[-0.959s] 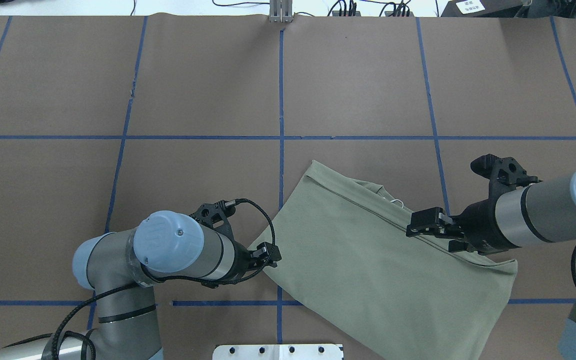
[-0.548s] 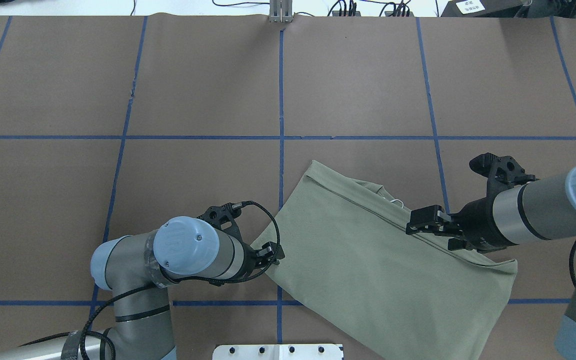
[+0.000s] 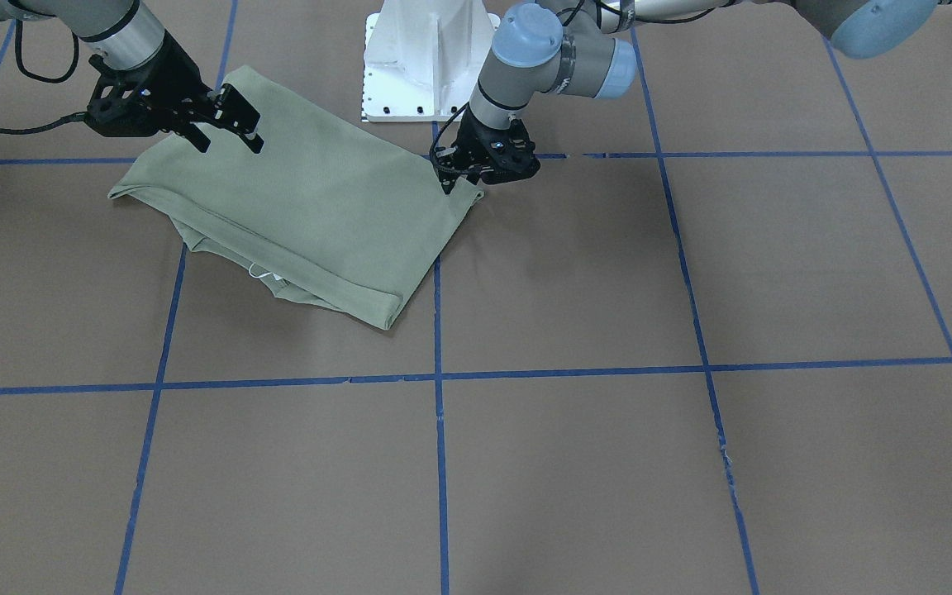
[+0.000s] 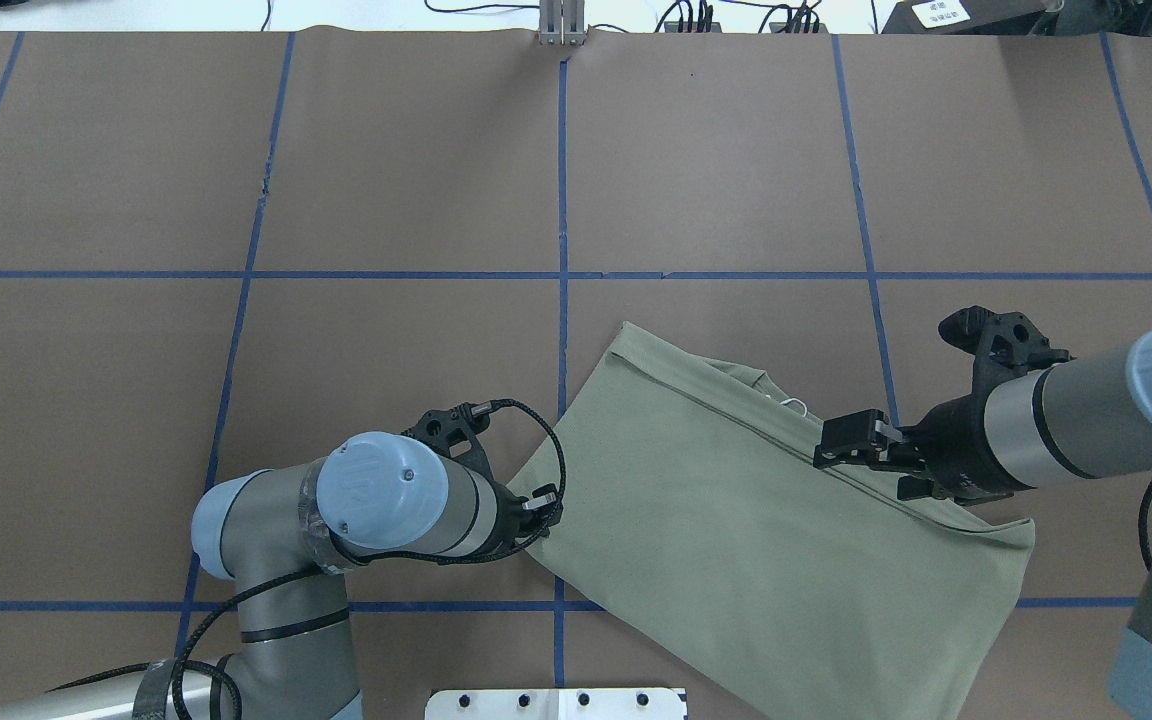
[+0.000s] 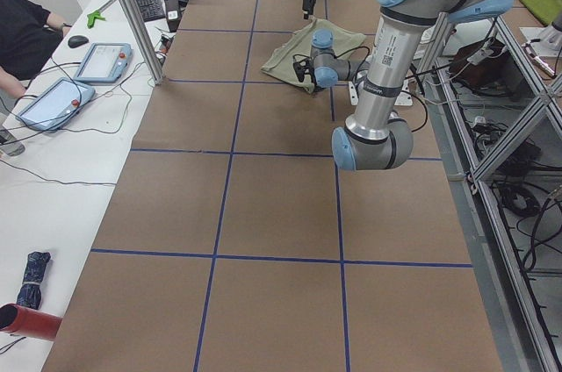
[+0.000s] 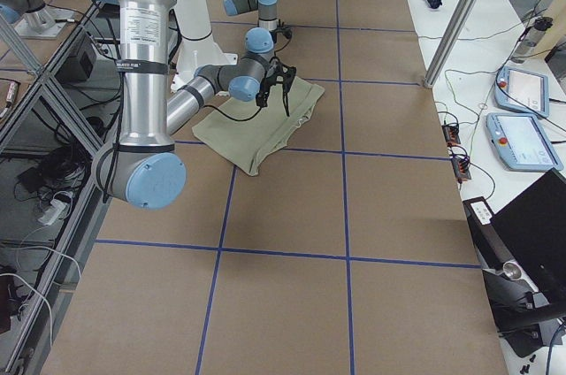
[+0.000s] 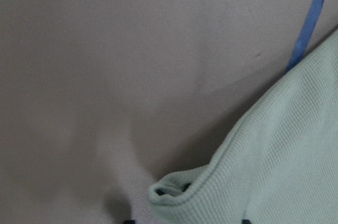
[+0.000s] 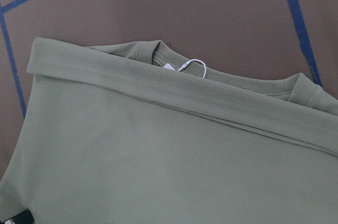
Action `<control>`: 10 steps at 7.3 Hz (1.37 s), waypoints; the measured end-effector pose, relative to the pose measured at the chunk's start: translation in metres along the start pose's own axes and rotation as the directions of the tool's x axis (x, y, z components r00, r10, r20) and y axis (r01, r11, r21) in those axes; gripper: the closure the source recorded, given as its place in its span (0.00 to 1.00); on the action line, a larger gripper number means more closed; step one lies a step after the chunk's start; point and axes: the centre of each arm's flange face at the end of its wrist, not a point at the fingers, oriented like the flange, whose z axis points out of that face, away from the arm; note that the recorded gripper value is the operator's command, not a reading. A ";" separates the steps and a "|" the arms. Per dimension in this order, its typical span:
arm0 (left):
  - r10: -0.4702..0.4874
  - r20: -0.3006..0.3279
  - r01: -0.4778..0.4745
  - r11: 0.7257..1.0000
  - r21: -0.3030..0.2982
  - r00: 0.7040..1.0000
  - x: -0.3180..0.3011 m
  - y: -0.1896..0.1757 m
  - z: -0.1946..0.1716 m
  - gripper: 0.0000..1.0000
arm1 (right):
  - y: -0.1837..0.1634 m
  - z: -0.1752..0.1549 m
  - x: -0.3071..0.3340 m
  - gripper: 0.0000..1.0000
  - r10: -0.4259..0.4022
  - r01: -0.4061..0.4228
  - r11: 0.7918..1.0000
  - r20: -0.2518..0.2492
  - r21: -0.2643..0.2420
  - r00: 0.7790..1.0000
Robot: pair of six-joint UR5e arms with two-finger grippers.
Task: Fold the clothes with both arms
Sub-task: 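Pull the shirt corner away with the left gripper while the right releases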
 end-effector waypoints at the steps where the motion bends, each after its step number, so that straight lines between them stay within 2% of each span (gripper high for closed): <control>1: -0.003 -0.005 0.003 1.000 0.008 1.000 0.002 -0.006 -0.004 1.00 | -0.001 0.000 0.000 0.00 0.001 -0.001 1.000 0.000 0.002 1.000; 2: -0.015 -0.014 0.016 0.999 0.031 1.000 0.004 -0.023 -0.012 1.00 | -0.002 0.000 0.001 0.00 0.002 -0.002 1.000 0.000 0.004 1.000; 5: -0.031 -0.015 0.034 0.986 0.161 0.999 0.003 -0.120 -0.039 1.00 | -0.005 0.001 0.002 0.00 0.006 -0.006 1.000 -0.003 0.012 1.000; 7: 0.004 -0.009 -0.001 0.973 0.229 1.000 0.016 -0.178 -0.040 1.00 | -0.008 0.001 0.003 0.00 0.010 -0.010 1.000 -0.004 0.027 1.000; 10: 0.095 -0.032 -0.080 0.944 0.321 0.995 0.045 -0.270 -0.039 1.00 | -0.012 0.000 0.002 0.00 0.011 -0.011 0.998 -0.003 0.057 1.000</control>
